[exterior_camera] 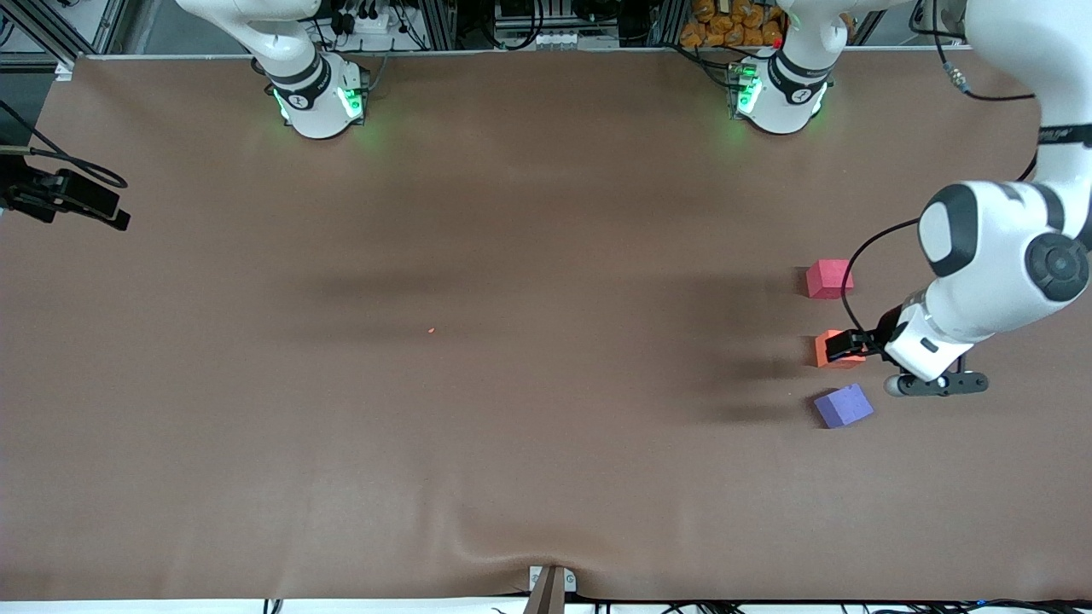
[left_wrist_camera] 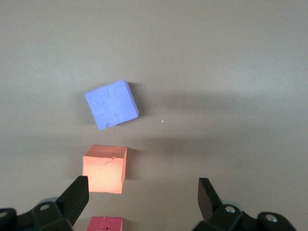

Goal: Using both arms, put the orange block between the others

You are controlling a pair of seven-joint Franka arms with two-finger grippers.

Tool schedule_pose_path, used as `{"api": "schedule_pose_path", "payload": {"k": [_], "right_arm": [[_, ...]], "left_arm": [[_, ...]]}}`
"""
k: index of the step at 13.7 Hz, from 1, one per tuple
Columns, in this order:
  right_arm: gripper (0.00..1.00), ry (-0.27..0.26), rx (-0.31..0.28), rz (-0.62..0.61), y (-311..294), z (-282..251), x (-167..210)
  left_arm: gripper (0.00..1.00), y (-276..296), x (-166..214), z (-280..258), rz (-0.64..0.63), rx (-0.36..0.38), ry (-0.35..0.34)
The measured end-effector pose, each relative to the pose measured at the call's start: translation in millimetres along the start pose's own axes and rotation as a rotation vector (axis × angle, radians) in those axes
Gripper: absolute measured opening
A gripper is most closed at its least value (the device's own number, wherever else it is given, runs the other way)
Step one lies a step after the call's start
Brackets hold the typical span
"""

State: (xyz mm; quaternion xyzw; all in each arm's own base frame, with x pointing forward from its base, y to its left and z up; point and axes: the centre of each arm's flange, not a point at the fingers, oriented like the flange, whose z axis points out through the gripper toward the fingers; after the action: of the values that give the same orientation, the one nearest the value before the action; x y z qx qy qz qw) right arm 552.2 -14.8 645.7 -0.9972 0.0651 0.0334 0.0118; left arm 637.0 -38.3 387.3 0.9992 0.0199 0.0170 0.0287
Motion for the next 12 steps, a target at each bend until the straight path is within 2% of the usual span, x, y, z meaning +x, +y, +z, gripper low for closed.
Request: {"api": "schedule_pose_path", "payload": {"k": [6, 12], "right_arm": [[1.0, 0.0, -0.001, 0.001, 0, 0, 0], [1.0, -0.003, -0.002, 0.002, 1, 1, 0]], "left_arm": [[1.0, 31, -1, -150, 0.002, 0.027, -0.045], [1.0, 49, -25, -205, 0.002, 0.029, -0.026]]}}
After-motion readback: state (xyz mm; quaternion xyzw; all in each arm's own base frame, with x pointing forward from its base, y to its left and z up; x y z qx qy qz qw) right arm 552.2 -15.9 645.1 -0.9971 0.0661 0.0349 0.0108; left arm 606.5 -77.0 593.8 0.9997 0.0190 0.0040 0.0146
